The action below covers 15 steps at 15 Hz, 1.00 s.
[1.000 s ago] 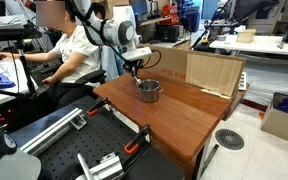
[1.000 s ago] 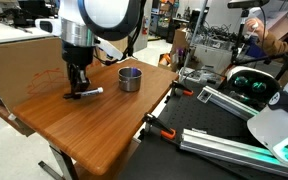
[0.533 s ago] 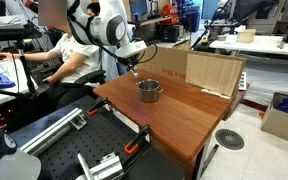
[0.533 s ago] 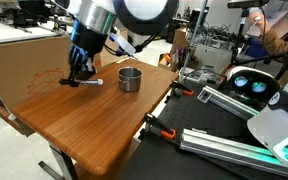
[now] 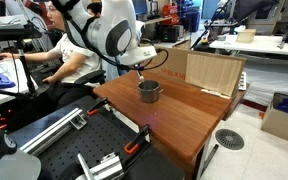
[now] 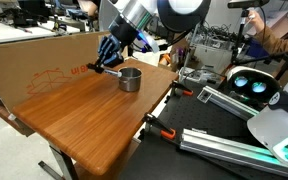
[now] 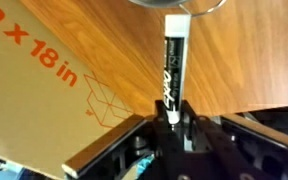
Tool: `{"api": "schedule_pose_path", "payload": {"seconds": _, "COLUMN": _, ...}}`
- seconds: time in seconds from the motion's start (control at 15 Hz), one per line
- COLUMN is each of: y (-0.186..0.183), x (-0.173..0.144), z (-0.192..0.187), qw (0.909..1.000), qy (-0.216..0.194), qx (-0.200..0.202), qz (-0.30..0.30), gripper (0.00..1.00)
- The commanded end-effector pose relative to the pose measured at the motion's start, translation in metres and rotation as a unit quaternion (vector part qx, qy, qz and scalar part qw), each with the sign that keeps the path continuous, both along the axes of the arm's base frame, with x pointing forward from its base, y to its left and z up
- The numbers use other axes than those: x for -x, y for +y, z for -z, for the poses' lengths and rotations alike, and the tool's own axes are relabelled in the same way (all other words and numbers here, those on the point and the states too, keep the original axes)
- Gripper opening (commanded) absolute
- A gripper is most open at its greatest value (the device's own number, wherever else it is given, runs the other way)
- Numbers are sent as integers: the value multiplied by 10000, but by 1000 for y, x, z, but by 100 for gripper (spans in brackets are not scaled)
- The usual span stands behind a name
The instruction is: Put the marker in the pot
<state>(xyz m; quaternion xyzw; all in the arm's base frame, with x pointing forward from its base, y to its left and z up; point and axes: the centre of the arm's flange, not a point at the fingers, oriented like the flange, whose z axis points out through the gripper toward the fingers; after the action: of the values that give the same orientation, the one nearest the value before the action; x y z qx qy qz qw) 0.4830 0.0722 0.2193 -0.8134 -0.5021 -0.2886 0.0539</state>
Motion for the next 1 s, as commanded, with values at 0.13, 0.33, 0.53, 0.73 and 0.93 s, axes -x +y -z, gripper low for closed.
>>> {"api": "schedule_pose_path", "payload": {"seconds": 0.13, "y": -26, "x": 2, "z": -38, "qw": 9991, "qy": -196, "qx": -314, "qz": -215, "gripper": 5}}
{"api": "schedule_pose_path", "payload": {"seconds": 0.33, "y": -33, "x": -1, "z": -38, "qw": 9987, "qy": -158, "qx": -419, "qz": -244, "gripper": 5}}
{"api": "schedule_pose_path", "payload": {"seconds": 0.53, "y": -45, "x": 2, "z": -25, "qw": 9986, "qy": -191, "qx": -452, "qz": -207, "gripper": 5}}
{"api": "schedule_pose_path", "payload": {"seconds": 0.73, "y": -53, "x": 5, "z": -8, "qw": 9984, "qy": -58, "qx": -462, "qz": -313, "gripper": 5}}
{"api": "schedule_pose_path", "payload": {"seconds": 0.93, "y": -53, "x": 5, "z": 5, "qw": 9981, "qy": -5, "qx": -450, "qz": -421, "gripper": 5}}
